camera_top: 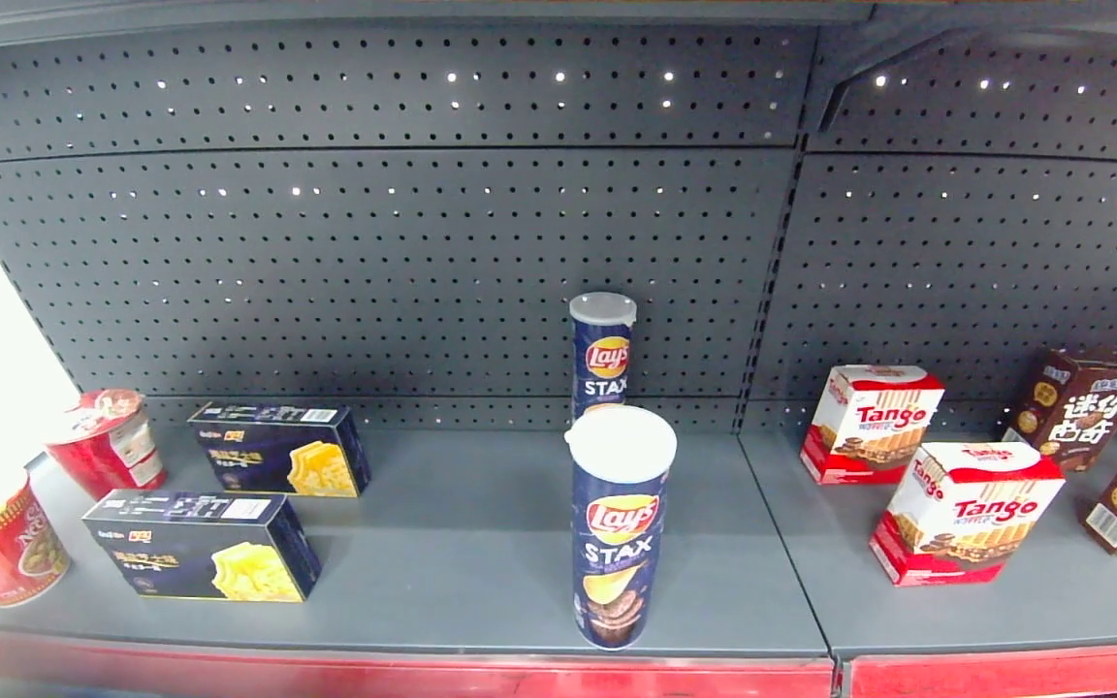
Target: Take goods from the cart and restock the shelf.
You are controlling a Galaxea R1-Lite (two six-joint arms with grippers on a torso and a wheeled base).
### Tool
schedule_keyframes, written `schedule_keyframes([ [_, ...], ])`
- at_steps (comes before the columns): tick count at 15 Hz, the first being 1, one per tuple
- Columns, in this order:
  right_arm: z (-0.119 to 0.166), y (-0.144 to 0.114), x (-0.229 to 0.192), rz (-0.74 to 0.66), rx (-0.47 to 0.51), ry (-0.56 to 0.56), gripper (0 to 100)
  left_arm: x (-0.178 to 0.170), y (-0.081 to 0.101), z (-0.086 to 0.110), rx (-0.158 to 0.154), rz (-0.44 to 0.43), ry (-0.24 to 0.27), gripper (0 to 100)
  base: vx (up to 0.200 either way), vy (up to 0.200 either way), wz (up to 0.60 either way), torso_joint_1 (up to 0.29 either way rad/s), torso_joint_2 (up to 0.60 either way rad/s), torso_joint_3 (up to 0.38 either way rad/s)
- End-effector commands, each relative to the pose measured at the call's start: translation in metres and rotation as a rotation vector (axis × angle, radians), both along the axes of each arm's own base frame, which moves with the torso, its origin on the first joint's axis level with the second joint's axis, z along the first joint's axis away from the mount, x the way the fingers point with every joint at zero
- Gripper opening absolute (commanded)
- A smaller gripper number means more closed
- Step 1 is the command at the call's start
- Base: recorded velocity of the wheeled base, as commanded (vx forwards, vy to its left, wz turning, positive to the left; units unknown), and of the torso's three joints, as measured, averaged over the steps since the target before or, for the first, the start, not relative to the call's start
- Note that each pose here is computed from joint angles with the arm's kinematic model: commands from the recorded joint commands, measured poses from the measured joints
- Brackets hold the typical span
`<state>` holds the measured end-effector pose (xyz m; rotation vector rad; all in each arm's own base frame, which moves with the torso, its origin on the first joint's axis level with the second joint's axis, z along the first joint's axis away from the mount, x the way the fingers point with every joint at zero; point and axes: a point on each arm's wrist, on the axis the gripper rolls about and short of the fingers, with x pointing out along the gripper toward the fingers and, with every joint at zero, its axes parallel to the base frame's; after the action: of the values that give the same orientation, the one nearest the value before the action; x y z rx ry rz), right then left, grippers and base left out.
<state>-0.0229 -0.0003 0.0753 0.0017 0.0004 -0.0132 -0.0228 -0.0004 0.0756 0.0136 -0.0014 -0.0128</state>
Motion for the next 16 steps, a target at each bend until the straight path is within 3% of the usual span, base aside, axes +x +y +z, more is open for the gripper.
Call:
schedule_keyframes([
  [1,0.0000,0.0000,0.0001,-0.001,0.000,0.001,100,0.0001,0.0000,0.0001,0.000,0.000,0.001,100,0.000,0.000,0.00,0.000,0.00,0.000],
  [16,0.0000,0.0000,0.0001,-0.001,0.000,0.001,100,0.0001,0.0000,0.0001,0.000,0.000,0.001,100,0.000,0.000,0.00,0.000,0.00,0.000],
])
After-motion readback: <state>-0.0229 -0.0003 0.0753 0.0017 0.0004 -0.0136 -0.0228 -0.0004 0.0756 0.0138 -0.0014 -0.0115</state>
